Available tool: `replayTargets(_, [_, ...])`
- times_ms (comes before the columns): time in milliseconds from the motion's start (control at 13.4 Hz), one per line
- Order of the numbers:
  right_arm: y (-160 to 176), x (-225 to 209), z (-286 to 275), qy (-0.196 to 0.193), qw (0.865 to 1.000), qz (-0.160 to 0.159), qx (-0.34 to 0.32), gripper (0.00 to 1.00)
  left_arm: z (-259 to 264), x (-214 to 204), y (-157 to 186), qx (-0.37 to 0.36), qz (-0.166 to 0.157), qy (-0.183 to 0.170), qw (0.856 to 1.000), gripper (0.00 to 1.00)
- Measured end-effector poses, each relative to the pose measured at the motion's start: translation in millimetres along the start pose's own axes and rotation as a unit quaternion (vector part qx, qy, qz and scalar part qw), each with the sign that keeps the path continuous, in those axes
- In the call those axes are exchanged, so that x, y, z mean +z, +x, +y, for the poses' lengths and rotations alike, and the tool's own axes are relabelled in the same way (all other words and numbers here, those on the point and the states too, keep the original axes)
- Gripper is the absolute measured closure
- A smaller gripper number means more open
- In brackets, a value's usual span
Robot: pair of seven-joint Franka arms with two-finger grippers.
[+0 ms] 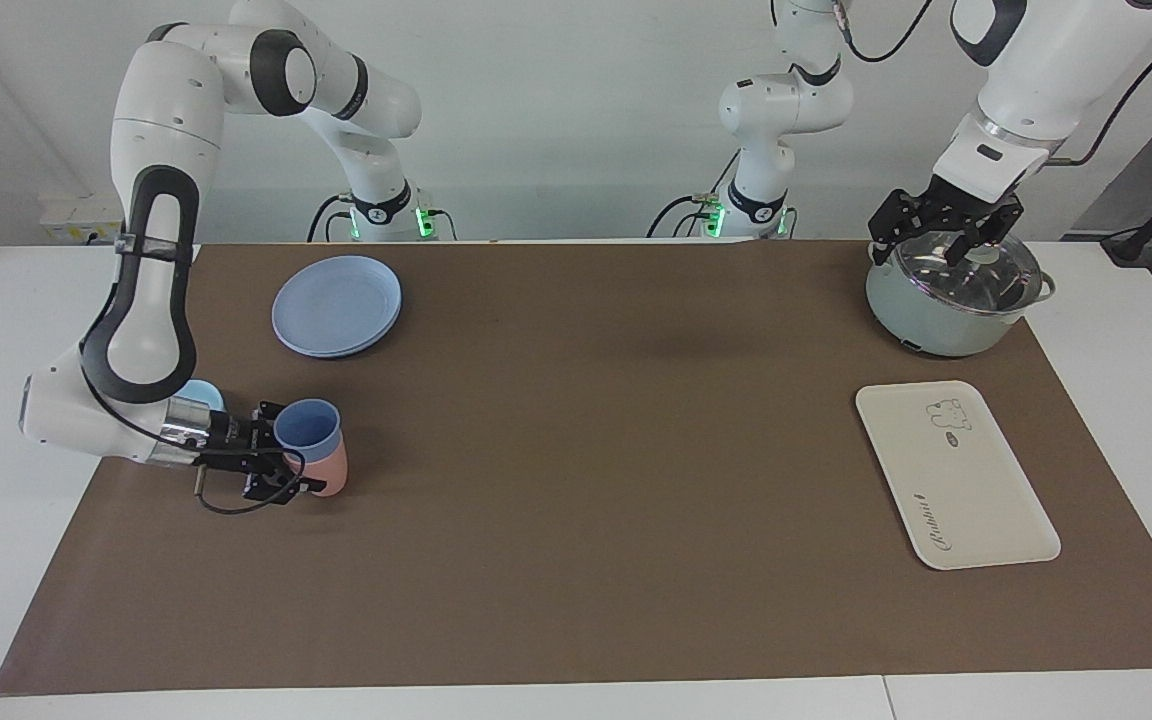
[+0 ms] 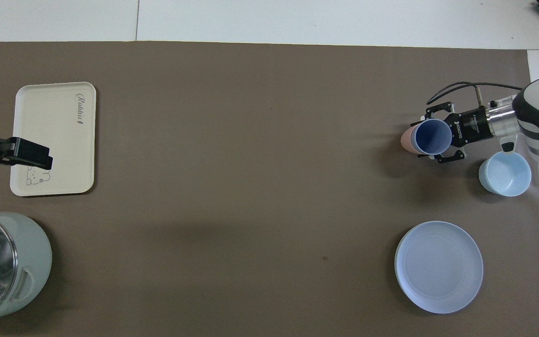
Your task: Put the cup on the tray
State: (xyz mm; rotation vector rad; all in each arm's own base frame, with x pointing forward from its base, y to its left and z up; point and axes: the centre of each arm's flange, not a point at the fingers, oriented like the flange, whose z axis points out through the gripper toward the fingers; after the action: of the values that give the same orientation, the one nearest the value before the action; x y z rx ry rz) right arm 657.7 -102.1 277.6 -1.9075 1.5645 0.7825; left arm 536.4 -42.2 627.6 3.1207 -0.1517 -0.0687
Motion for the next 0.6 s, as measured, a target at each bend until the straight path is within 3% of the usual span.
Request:
replayTargets(298, [-13,14,6,0.007,0.999,-0.032,0.005,0.2,0,0,0,0.0,0.0,0.0,1.0,0.0])
replayTargets(596, [-91,52,-4,-0.027,0.998,-0.032,-0.041,0.2,0,0,0,0.0,0.0,0.0,1.0,0.0])
